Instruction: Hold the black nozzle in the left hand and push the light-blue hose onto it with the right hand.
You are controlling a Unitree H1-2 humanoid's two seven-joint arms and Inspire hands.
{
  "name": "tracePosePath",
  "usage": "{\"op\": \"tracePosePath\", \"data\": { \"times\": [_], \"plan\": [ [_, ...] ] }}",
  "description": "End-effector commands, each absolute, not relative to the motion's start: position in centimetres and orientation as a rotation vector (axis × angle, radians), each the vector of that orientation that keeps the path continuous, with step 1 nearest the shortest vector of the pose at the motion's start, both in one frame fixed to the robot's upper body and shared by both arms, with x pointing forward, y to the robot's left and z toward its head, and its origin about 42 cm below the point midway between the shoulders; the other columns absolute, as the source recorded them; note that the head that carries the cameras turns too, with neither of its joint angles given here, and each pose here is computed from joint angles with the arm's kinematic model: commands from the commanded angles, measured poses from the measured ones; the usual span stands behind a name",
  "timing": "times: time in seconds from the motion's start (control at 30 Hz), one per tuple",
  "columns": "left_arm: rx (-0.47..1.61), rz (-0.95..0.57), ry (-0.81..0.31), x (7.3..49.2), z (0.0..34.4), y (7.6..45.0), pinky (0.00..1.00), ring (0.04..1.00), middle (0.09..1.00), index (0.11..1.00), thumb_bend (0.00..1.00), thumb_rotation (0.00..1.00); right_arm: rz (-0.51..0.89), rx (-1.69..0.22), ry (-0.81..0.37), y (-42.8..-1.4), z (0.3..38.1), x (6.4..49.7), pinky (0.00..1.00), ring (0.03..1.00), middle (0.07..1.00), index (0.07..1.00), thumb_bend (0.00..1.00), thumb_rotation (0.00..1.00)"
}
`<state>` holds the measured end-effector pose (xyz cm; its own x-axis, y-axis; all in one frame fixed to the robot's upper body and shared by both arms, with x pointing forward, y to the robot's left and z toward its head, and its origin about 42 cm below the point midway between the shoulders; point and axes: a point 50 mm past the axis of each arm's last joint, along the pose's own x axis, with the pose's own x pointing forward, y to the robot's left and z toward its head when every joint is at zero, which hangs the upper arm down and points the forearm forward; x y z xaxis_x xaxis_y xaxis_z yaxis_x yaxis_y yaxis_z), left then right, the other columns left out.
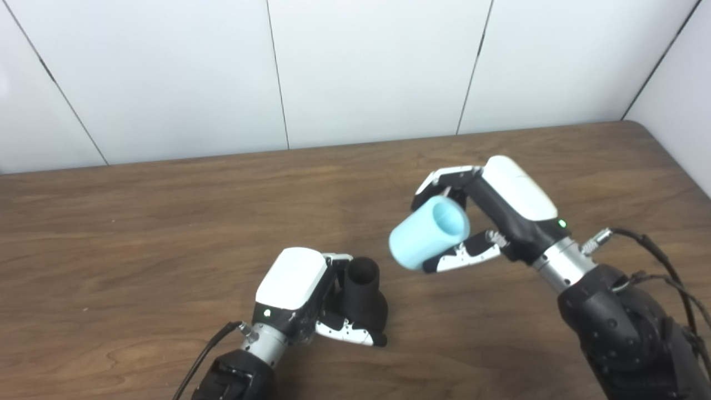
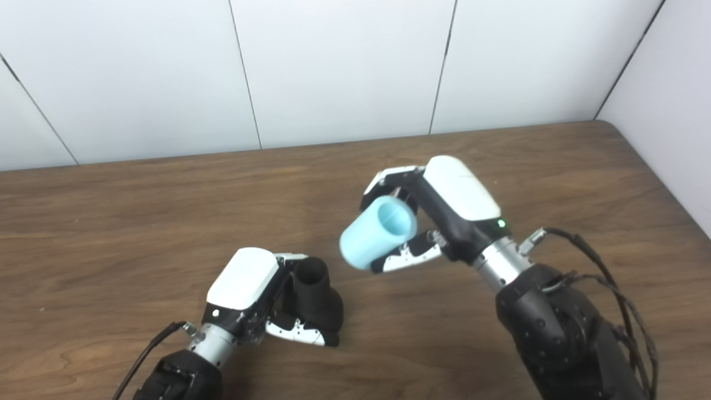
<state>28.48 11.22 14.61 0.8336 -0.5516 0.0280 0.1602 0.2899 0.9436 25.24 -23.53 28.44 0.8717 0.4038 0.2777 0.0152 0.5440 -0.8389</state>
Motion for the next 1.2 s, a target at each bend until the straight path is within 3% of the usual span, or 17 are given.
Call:
{"op": "tracePosePath", "data": {
  "times": [0.0,0.53,1.17],
  "plan": [
    [1.224,-0.596,-0.276,27.1,12.0,11.1,0.37,0.493,0.511,0.462,0.48,0.0,0.236,-0.976,-0.58,-23.0,30.1,24.5,0.33,0.406,0.515,0.512,0.5,0.0],
    [1.226,-0.606,-0.261,27.0,12.1,10.6,0.38,0.503,0.525,0.447,0.48,0.0,0.27,-0.902,-0.599,-21.5,30.8,23.3,0.32,0.408,0.511,0.511,0.5,0.0],
    [1.224,-0.599,-0.277,26.9,12.2,10.3,0.38,0.496,0.522,0.447,0.48,0.0,0.293,-0.903,-0.528,-20.9,28.6,23.9,0.27,0.385,0.521,0.531,0.49,0.0]
  ]
}}
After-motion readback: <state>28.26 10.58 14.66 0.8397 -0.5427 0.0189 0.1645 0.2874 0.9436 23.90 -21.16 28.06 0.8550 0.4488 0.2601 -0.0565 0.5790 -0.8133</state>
